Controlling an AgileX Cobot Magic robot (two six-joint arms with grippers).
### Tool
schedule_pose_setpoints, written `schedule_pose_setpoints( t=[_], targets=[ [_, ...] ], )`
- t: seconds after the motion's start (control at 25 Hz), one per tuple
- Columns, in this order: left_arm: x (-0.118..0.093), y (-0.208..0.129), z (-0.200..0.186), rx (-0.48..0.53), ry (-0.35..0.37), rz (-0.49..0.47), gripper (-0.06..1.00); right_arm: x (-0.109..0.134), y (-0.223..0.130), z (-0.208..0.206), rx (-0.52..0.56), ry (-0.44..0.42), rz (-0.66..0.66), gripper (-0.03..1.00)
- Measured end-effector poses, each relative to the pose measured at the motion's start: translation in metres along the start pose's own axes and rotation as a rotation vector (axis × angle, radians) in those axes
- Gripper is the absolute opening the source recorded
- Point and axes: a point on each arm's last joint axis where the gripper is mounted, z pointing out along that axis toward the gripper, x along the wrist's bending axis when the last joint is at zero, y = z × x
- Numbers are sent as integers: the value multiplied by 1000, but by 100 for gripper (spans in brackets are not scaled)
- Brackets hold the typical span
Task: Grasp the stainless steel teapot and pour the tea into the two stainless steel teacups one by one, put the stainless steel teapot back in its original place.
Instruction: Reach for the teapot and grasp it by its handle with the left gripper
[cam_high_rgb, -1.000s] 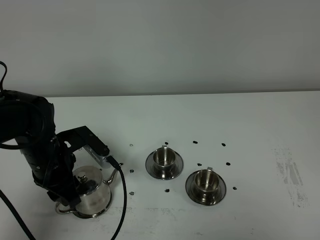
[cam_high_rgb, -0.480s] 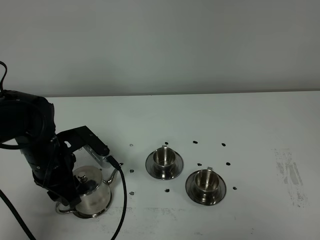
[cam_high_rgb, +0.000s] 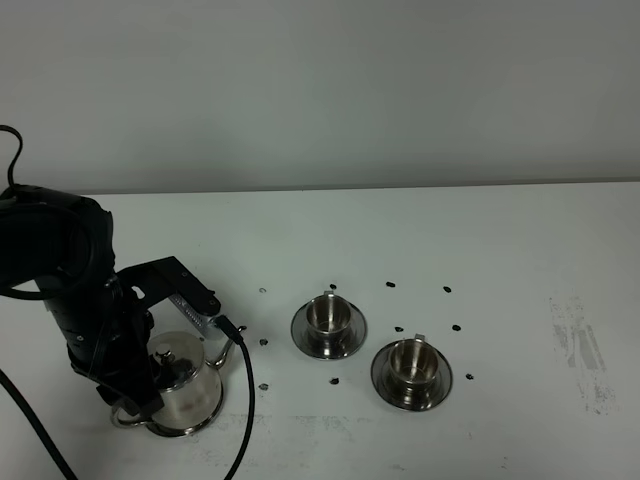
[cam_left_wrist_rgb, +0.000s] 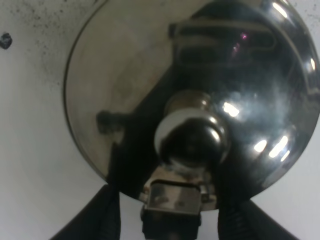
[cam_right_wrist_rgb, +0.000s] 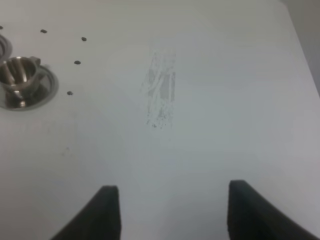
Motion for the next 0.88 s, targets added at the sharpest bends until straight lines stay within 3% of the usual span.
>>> schedule_pose_setpoints(
  t=[0.88],
  targets=[
    [-2, 4, 10, 0, -2, 11, 50, 0, 0, 0, 0, 0, 0, 49]
  ],
)
